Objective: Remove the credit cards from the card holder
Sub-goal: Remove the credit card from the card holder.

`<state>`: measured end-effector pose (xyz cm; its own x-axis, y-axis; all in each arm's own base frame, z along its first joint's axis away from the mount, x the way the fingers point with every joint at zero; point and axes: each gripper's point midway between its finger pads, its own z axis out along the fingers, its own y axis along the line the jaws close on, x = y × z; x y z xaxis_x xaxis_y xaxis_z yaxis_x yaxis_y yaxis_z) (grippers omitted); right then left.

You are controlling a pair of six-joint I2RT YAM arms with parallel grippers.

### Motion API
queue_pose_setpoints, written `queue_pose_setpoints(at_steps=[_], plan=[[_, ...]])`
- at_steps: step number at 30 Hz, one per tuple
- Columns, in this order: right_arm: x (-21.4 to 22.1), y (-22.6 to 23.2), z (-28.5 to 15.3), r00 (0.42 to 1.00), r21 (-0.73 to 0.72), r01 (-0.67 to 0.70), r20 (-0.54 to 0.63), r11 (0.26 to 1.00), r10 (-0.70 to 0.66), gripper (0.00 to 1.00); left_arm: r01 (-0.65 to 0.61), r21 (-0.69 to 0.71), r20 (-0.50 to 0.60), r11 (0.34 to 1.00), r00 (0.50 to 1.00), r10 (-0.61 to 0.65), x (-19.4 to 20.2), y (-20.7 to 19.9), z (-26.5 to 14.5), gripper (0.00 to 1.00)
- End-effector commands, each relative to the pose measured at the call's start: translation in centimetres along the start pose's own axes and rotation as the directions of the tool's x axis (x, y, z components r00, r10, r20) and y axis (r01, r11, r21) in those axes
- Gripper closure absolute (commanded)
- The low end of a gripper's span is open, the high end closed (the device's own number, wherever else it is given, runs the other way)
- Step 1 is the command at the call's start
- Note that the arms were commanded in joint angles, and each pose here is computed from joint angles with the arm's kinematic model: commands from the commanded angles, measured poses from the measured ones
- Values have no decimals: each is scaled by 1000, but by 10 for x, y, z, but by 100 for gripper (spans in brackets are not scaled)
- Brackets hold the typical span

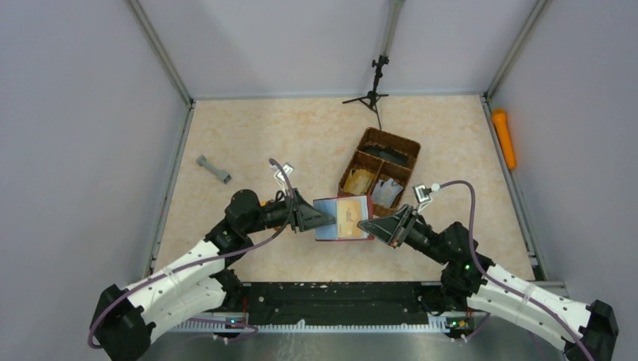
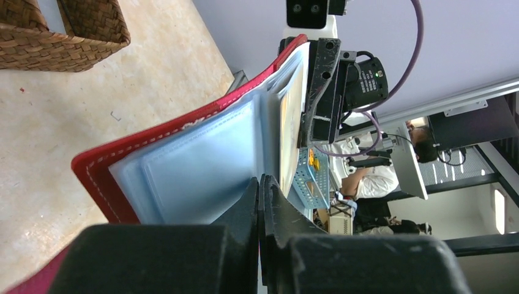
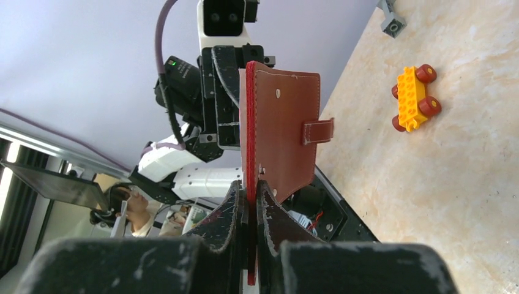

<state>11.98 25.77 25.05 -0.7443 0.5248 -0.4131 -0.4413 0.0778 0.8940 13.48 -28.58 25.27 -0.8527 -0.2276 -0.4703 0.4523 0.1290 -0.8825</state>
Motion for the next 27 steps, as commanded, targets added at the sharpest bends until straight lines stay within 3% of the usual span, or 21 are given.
queue_pose_setpoints(at_steps=[1, 5, 8, 16, 23, 27], plan=[[-10, 16, 0, 999, -54, 3, 40, 999, 0, 100, -26, 81, -5, 996, 1000, 27, -3, -16, 1, 100], [-8, 18, 2, 1000, -69, -5, 29, 998, 7, 100, -17, 121, -67, 992, 997, 25, 2, -22, 5, 83], [-5, 17, 5, 1000, -71, -10, 9, 997, 10, 100, -8, 182, -83, 983, 996, 24, 3, -30, 7, 76], [-1, 19, 6, 1000, -89, -23, -7, 996, 22, 100, 1, 216, -89, 976, 996, 18, 3, -36, 8, 76], [-8, 16, 1, 999, -63, -13, 30, 998, 15, 100, -69, 239, -4, 968, 997, 73, -3, -49, -5, 79], [-8, 19, 1, 1000, -70, -7, 25, 998, 8, 100, -85, 237, -9, 968, 996, 90, -2, -52, -7, 66]])
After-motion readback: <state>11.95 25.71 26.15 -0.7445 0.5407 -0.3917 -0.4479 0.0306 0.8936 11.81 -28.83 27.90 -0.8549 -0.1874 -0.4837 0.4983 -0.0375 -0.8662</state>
